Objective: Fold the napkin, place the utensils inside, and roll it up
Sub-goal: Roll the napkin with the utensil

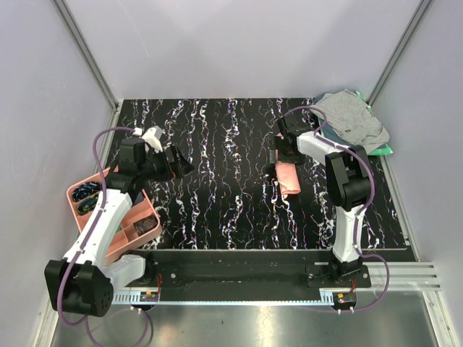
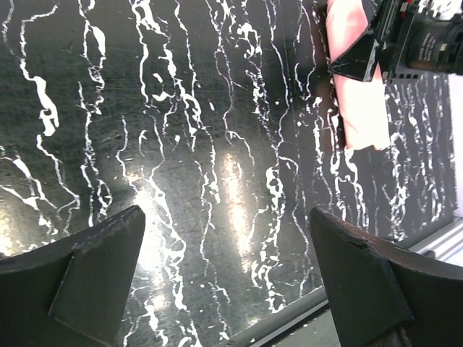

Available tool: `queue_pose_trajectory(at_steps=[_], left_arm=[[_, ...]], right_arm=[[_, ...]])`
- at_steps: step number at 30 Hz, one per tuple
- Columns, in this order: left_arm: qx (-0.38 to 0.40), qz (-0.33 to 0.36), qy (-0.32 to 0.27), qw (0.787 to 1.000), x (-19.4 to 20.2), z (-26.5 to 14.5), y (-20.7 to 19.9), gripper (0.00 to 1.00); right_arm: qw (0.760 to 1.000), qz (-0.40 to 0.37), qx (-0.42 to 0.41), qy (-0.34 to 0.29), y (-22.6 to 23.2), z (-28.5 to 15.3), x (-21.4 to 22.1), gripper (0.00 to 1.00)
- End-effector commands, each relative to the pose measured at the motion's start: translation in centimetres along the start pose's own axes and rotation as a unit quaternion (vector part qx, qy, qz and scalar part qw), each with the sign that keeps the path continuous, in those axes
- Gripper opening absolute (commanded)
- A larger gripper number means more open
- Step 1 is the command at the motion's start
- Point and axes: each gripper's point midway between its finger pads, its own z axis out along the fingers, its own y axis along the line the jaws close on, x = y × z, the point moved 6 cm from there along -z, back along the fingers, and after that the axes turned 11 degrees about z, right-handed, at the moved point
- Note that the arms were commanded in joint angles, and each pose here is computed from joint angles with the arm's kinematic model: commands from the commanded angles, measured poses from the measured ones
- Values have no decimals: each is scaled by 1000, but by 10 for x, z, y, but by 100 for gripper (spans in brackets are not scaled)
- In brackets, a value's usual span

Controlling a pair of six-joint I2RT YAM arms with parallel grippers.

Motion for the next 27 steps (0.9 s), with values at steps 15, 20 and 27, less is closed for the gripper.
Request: queue_pose_trajectory(at_steps=[15,20,27], left_arm=[[-26,122,-145,982,-27,-50,-8,99],[-23,136,-182,974,-25,-56,-10,99],[-32,133,-189,972,-22,-55,-6,99]], right_arm=[[948,-49,-173,-261,-7,-158,-13,100],[918,-52,-194,-342,-23,-174,4,100],[912,-61,-196,-356,-34,-168,24,100]])
